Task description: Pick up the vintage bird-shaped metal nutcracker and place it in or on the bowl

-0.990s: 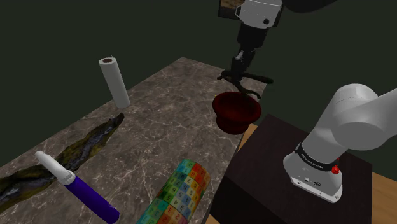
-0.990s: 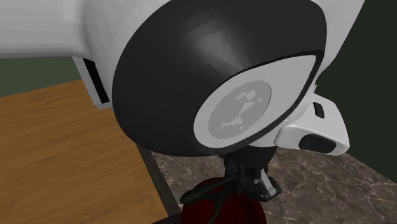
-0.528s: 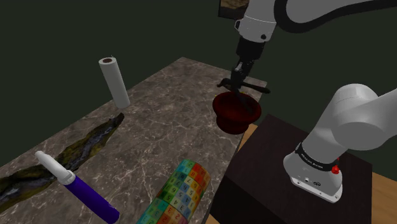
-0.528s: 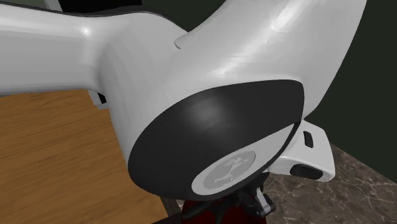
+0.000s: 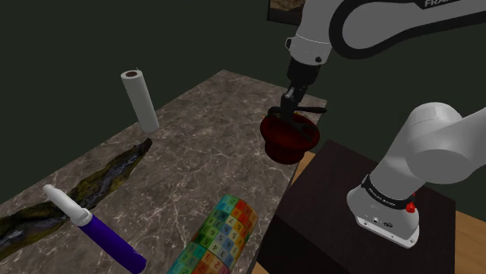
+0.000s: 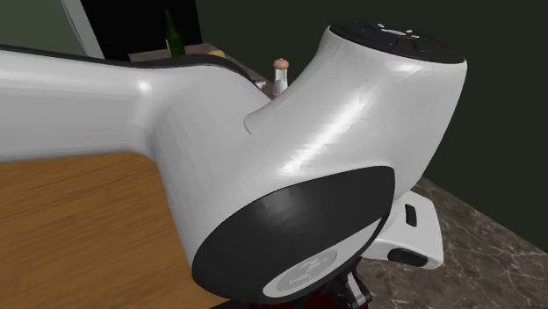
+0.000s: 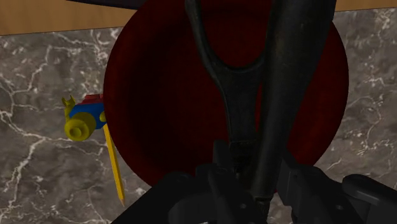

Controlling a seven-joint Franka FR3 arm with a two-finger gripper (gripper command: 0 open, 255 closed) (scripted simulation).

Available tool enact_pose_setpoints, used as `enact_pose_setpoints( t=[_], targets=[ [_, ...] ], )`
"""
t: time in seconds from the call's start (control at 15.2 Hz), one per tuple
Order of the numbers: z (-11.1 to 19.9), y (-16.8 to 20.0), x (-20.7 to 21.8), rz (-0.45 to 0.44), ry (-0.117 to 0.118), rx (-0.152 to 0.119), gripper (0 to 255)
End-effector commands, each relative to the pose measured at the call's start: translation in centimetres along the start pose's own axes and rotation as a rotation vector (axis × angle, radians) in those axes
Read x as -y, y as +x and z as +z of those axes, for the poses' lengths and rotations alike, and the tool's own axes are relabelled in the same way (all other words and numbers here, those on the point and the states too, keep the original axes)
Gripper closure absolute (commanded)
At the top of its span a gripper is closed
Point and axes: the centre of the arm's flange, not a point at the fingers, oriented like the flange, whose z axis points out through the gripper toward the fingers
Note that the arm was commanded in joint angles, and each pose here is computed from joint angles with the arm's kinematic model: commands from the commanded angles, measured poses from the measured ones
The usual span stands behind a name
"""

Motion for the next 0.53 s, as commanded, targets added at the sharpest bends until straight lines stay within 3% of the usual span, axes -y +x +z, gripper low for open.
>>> enact_pose_setpoints(
  t=[0.0, 0.2, 0.26, 0.46],
  targets=[
    [0.04, 0.01, 0.01, 0.0, 0.0, 0.0, 255],
    [0.04, 0.01, 0.01, 0.0, 0.0, 0.0, 255],
    [0.04, 0.01, 0.01, 0.0, 0.0, 0.0, 0],
    [0.04, 0.01, 0.01, 0.0, 0.0, 0.0, 0]
  ],
)
